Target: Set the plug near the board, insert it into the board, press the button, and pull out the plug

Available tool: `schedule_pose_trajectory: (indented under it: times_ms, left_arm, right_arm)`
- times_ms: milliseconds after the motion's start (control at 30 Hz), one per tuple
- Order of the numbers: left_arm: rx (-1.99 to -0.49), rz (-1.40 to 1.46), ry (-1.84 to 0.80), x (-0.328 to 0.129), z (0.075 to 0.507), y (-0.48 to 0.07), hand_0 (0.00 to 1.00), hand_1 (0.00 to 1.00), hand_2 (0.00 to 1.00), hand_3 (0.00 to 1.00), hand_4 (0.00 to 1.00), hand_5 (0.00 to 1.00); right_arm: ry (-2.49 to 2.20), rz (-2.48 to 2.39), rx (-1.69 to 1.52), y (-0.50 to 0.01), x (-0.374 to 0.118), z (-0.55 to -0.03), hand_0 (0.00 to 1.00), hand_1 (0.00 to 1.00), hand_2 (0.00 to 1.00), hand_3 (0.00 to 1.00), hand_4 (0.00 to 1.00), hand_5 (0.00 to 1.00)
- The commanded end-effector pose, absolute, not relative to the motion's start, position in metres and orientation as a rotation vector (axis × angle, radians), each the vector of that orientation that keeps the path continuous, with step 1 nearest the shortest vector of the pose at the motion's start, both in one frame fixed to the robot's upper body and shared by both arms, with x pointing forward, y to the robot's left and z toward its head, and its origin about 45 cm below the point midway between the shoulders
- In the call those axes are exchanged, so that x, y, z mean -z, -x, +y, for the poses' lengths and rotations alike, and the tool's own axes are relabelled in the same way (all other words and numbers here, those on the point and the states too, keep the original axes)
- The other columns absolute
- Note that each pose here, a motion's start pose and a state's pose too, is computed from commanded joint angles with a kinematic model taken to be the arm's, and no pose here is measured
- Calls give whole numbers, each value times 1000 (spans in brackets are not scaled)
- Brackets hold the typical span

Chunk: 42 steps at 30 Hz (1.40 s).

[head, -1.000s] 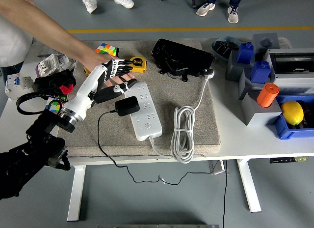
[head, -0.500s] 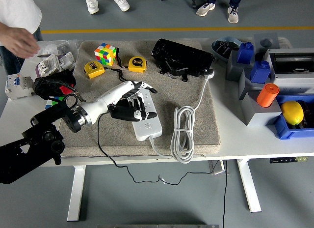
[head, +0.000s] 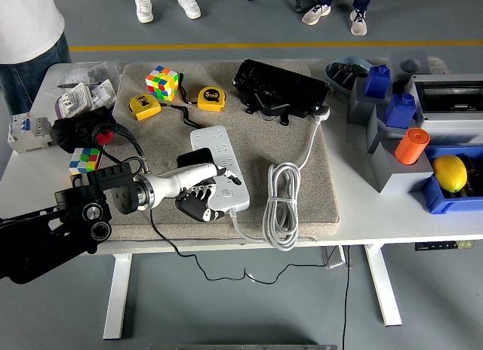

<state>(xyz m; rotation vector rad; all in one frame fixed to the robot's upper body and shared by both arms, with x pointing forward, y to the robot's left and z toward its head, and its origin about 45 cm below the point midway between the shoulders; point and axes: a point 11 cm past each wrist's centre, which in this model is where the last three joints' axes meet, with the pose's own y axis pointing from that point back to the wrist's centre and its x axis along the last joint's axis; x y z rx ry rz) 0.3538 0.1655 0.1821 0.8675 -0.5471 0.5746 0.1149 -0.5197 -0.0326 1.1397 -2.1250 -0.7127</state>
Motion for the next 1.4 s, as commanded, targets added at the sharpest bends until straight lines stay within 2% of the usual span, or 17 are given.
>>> schedule_pose_trajectory:
  times_ms: [500,1400]
  left_arm:
    - [-566,-550,-947,-167,171,-358,40,101,146,834,720,2]
    - [-546,-540,-1008,-156,176,-357,41,101,145,818,737,2]
  right_arm:
    - [-1138,-2128,714,-114,33,-520,696,694,665,571,998,492]
    - [-1139,-2142,715,-117,32,-519,696,694,665,571,998,491]
